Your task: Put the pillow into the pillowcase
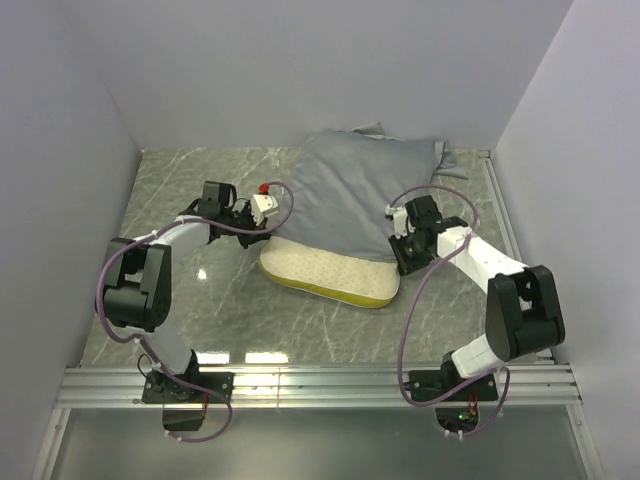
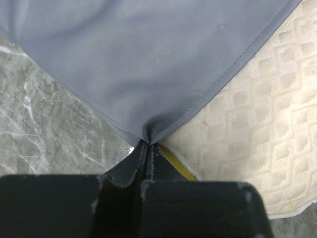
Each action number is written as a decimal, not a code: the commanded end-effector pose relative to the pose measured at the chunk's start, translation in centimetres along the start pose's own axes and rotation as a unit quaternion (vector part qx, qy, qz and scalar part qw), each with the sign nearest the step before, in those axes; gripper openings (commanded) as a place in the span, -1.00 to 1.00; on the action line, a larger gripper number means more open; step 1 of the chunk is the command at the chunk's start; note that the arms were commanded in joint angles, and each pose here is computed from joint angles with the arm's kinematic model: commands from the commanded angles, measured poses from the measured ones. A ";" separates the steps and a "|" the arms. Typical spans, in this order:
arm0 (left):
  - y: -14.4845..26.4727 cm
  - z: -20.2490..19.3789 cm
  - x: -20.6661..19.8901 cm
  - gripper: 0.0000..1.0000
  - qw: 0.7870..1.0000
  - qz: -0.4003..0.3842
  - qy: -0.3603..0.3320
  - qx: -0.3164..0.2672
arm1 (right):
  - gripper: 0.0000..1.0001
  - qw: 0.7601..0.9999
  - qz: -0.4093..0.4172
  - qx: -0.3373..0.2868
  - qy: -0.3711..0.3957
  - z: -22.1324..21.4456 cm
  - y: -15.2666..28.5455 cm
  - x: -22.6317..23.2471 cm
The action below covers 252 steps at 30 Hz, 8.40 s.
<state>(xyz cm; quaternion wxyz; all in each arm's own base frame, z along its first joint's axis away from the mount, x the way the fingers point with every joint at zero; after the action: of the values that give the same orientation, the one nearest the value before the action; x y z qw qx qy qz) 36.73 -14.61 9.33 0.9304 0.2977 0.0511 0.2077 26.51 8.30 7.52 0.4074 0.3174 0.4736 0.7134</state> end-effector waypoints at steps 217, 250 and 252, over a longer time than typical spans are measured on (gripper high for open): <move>34.3 32.9 -4.6 -0.99 0.893 0.139 0.151 -0.400 | -1.00 0.796 0.173 -0.577 0.069 12.5 46.0 4.7; 41.4 37.2 -6.5 -0.99 0.819 0.252 0.117 -0.502 | -1.00 0.735 0.050 -0.674 0.053 10.1 50.3 5.9; 42.5 36.6 -5.3 -0.99 0.808 0.298 0.113 -0.496 | -1.00 0.729 0.017 -0.681 0.070 10.1 52.1 6.0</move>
<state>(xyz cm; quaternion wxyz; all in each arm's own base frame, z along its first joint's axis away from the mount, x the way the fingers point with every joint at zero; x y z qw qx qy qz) 19.65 -9.55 63.86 0.8986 -0.2103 -0.0380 0.3832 15.11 8.77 58.17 0.4025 -0.0542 -0.1004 0.9083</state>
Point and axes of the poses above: each gripper's point midway between its finger pads, its own y axis back along the fingers, its own x axis along the line the jaws close on, z = x × y, the point moved 3 cm from there along y, back along the fingers, and after that the axes turned 1 degree about y, right-handed, at the moved point
